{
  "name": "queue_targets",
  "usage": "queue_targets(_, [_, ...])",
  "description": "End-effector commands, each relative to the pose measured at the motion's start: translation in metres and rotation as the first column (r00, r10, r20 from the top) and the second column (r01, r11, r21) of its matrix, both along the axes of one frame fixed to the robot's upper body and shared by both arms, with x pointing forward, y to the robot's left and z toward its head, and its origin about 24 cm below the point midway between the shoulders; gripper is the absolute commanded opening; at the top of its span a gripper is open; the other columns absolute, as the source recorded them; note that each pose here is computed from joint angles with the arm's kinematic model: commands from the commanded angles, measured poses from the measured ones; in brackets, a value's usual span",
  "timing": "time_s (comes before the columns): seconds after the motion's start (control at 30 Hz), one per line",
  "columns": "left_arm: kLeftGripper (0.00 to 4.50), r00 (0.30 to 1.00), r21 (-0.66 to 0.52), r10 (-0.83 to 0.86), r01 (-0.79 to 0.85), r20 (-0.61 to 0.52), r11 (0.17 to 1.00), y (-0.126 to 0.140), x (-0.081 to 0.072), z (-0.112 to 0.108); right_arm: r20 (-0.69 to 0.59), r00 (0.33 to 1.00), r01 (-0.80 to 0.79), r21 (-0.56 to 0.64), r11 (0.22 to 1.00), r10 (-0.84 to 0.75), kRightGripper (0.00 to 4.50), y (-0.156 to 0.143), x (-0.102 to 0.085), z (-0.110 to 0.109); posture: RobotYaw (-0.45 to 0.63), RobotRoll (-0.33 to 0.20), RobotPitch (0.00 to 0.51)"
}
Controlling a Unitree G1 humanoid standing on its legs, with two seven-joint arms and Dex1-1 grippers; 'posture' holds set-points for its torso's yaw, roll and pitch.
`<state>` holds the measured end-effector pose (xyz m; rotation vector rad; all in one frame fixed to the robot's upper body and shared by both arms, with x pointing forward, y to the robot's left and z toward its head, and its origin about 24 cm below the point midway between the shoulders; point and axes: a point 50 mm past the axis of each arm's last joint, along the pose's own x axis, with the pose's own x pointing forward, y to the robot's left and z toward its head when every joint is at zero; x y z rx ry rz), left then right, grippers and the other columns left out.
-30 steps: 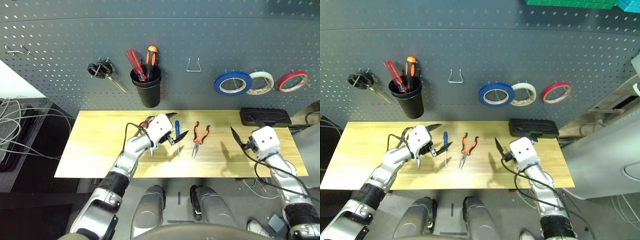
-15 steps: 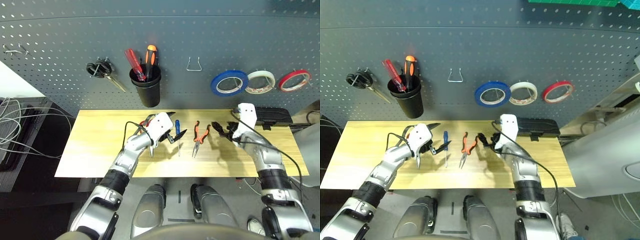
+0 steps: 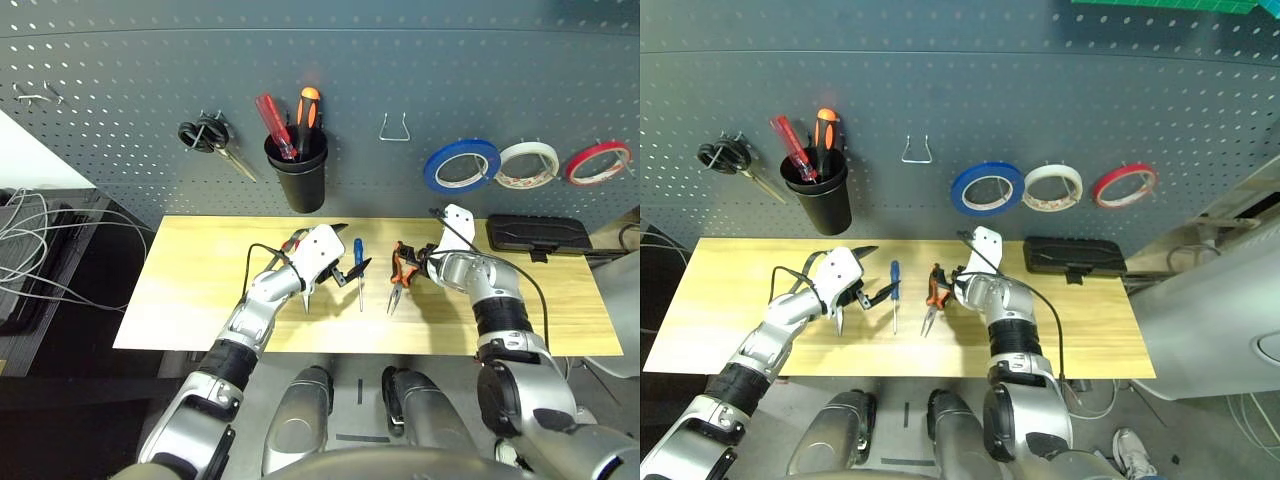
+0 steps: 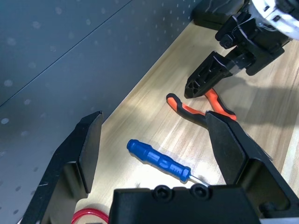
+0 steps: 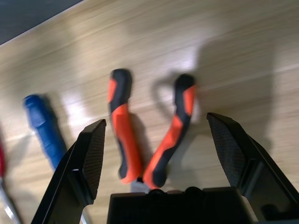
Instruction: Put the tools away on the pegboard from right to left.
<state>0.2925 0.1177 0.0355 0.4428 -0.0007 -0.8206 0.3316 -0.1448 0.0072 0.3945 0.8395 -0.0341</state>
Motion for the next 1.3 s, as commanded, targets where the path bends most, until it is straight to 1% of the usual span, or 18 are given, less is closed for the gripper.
queue_targets(0.03, [4.50,1.000,0.017,0.003,-0.003,-0.026,1.000,0.001,-0.005,-0.008,-0.038,0.998,0.043,-0.020,0.999,-0.044,4.47,-0.003,-0.002,-0.011,0.13,0.000,0.190])
queue_targets(0.13, [4.50,1.000,0.015,0.009,-0.008,-0.026,1.000,0.002,-0.006,-0.009,-0.055,0.996,0.069,-0.027,0.997,-0.070,4.47,-0.006,-0.003,-0.018,0.13,0.000,0.192])
queue_targets(0.27, [4.50,0.999,0.014,0.012,-0.012,-0.031,1.000,0.003,-0.007,-0.010,-0.109,0.986,0.121,-0.018,0.992,-0.122,4.47,-0.008,-0.006,-0.029,0.13,0.000,0.193])
queue_targets(0.43, [4.50,0.999,0.013,0.015,-0.015,-0.033,1.000,0.003,-0.006,-0.011,-0.143,0.977,0.159,-0.007,0.987,-0.158,4.47,-0.005,-0.006,-0.035,0.13,0.000,0.192])
queue_targets(0.47, [4.50,0.999,0.013,0.016,-0.016,-0.033,1.000,0.003,-0.006,-0.011,-0.158,0.973,0.173,-0.002,0.985,-0.171,4.07,-0.005,-0.007,-0.036,0.13,0.000,0.193])
queue_targets(0.5, [4.50,0.999,0.013,0.016,-0.016,-0.033,1.000,0.003,-0.006,-0.011,-0.171,0.967,0.190,0.003,0.982,-0.186,3.83,-0.005,-0.008,-0.038,0.13,0.000,0.193])
queue_targets(0.63, [4.50,0.999,0.013,0.016,-0.016,-0.035,1.000,0.003,-0.007,-0.011,-0.204,0.955,0.225,0.024,0.974,-0.216,2.44,-0.006,-0.009,-0.040,0.13,0.000,0.192])
queue_targets(0.73, [4.50,0.999,0.012,0.016,-0.015,-0.036,1.000,0.003,-0.007,-0.012,-0.206,0.954,0.227,0.024,0.974,-0.217,1.42,-0.008,-0.006,-0.036,0.13,0.000,0.192])
queue_targets(0.77, [4.50,0.999,0.012,0.016,-0.016,-0.037,1.000,0.002,-0.007,-0.012,-0.206,0.954,0.226,0.023,0.974,-0.216,1.00,-0.009,-0.005,-0.034,0.13,0.000,0.192])
queue_targets(0.83, [4.50,0.999,0.011,0.016,-0.016,-0.036,1.000,0.002,-0.007,-0.012,-0.205,0.956,0.220,0.022,0.975,-0.211,0.37,-0.010,-0.002,-0.029,0.13,0.000,0.192])
queue_targets(0.87, [4.50,0.999,0.011,0.016,-0.016,-0.035,1.000,0.002,-0.006,-0.011,-0.199,0.959,0.210,0.021,0.977,-0.202,0.30,-0.010,0.000,-0.026,0.12,0.000,0.192])
queue_targets(0.97, [4.50,0.999,0.011,0.016,-0.016,-0.034,1.000,0.002,-0.006,-0.011,-0.173,0.973,0.156,0.012,0.988,-0.152,0.30,-0.008,0.004,-0.019,0.12,0.000,0.192])
queue_targets(1.13, [4.50,0.999,0.011,0.016,-0.016,-0.030,1.000,0.002,-0.005,-0.010,-0.068,0.996,-0.054,-0.031,0.998,0.052,0.30,0.003,0.008,-0.013,0.12,0.000,0.191])
queue_targets(1.23, [4.50,1.000,0.010,0.016,-0.016,-0.027,1.000,0.003,-0.005,-0.009,0.001,0.982,-0.188,-0.080,0.979,0.189,0.30,0.007,0.010,-0.007,0.12,0.000,0.192])
queue_targets(1.3, [4.50,1.000,0.007,0.016,-0.016,-0.023,1.000,0.003,-0.005,-0.008,0.053,0.955,-0.284,-0.124,0.951,0.292,0.30,0.009,0.009,-0.002,0.12,0.000,0.193])
